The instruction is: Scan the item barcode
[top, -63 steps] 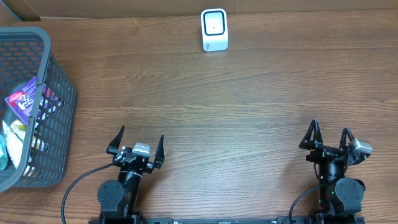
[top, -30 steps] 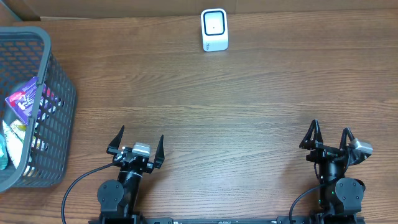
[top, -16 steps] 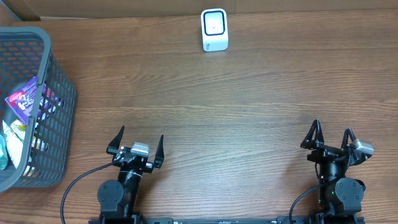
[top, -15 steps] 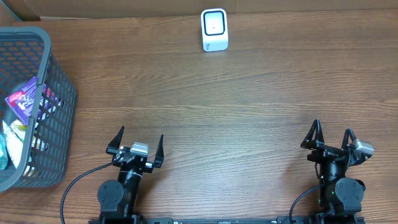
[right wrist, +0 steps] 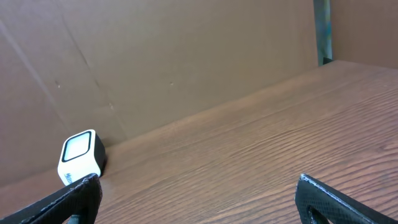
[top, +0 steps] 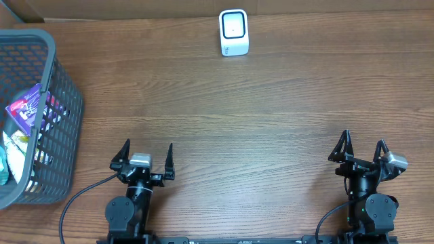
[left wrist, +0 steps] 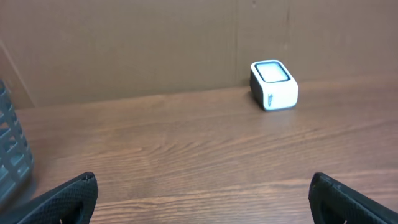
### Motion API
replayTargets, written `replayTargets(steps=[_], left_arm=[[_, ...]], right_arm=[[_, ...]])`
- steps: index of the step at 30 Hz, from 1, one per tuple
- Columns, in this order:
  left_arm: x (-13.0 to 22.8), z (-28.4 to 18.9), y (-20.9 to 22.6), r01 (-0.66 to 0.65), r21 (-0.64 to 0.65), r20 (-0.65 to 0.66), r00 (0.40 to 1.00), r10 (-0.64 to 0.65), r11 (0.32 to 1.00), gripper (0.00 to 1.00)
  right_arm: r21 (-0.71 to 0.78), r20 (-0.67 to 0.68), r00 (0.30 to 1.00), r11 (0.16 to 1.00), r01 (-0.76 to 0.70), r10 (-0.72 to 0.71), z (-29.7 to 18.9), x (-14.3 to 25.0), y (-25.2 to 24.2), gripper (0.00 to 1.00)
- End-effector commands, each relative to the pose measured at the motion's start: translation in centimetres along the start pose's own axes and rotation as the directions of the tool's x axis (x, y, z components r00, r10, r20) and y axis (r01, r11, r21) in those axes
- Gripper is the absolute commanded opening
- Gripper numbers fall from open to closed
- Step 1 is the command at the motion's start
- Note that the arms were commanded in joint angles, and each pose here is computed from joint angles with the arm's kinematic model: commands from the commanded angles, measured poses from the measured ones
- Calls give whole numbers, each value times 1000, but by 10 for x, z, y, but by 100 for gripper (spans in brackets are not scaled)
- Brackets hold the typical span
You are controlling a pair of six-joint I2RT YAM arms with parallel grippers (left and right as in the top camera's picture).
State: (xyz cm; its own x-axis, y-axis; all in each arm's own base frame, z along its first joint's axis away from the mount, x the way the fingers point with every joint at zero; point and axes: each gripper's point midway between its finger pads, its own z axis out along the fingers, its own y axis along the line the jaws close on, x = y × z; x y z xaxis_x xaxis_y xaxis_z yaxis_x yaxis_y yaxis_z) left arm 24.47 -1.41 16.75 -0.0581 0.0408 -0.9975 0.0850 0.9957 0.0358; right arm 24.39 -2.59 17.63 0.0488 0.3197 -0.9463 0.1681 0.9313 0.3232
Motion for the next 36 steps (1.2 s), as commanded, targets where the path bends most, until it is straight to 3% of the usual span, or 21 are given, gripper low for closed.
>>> replayTargets(steps=[1, 8, 16, 19, 25, 27, 31, 36], left_arm=[[-35, -7, 5, 71, -21, 58, 996, -70, 997, 100], [-85, -7, 6, 76, -16, -11, 997, -76, 997, 100], [-155, 20, 5, 80, 16, -259, 963, -73, 997, 100], [-169, 30, -7, 74, 101, -422, 906, -25, 992, 100], [-185, 41, -12, 164, 110, -680, 732, -46, 980, 99], [-190, 43, -13, 181, 108, -716, 697, -50, 978, 100], [-185, 50, -31, 345, 81, -778, 608, -158, 935, 100], [-176, 62, -36, 381, 84, -800, 576, -165, 921, 100]], right_arm=[[-1, 10, 1000, 1000, 6, -6, 0, 0, 0, 100], [-1, 10, 1000, 1000, 6, -6, 0, 0, 0, 100], [-1, 10, 1000, 1000, 6, -6, 0, 0, 0, 100], [-1, 10, 1000, 1000, 5, -5, 0, 0, 0, 100], [-1, 11, 1000, 1000, 5, -5, 0, 0, 0, 100], [-1, 11, 1000, 1000, 5, -5, 0, 0, 0, 100], [-1, 11, 1000, 1000, 5, -5, 0, 0, 0, 100], [-1, 11, 1000, 1000, 5, -5, 0, 0, 0, 100]])
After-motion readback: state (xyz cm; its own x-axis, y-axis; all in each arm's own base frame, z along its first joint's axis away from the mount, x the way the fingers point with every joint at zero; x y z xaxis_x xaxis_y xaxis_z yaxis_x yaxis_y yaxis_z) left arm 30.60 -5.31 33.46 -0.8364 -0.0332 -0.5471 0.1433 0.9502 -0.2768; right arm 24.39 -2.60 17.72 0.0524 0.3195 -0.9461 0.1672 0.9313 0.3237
